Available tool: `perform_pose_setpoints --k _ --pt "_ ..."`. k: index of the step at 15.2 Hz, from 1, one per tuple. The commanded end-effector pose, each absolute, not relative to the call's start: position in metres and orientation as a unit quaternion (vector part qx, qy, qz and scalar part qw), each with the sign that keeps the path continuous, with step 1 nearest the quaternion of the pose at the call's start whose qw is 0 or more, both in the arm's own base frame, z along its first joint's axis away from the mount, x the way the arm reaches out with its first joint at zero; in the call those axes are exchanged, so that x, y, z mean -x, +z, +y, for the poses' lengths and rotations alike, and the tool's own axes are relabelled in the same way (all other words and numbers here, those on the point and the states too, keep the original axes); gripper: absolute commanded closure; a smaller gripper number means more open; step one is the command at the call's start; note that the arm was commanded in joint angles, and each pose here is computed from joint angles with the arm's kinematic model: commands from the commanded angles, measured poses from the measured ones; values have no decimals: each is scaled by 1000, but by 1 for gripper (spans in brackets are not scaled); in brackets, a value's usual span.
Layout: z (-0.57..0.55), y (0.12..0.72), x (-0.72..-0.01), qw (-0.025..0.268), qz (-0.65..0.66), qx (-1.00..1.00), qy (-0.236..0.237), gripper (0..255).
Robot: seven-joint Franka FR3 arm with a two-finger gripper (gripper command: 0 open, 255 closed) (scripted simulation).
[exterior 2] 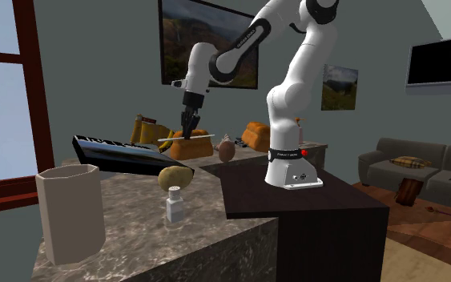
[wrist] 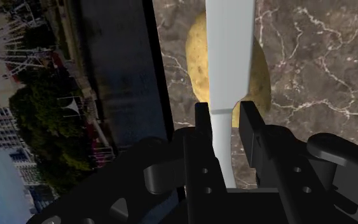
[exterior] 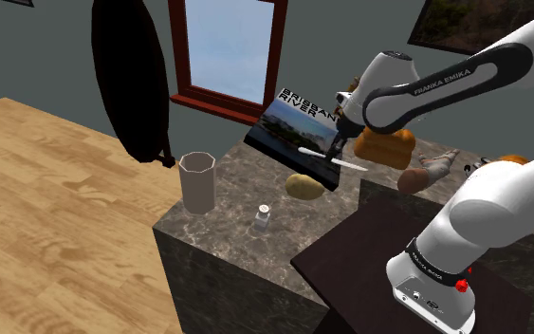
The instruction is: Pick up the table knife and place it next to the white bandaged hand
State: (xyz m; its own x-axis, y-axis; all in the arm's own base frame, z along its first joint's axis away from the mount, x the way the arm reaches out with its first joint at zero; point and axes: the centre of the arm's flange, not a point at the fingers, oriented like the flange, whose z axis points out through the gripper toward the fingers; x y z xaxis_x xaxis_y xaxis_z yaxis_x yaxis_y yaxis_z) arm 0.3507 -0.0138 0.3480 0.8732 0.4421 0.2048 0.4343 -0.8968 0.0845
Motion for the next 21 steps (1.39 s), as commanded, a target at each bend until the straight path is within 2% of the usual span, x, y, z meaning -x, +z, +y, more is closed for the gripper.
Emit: perform_pose_setpoints --k 1,21 --pt "-43 346 -353 18 227 -967 110 255" --pt "-306 347 -362 18 227 -967 110 255"
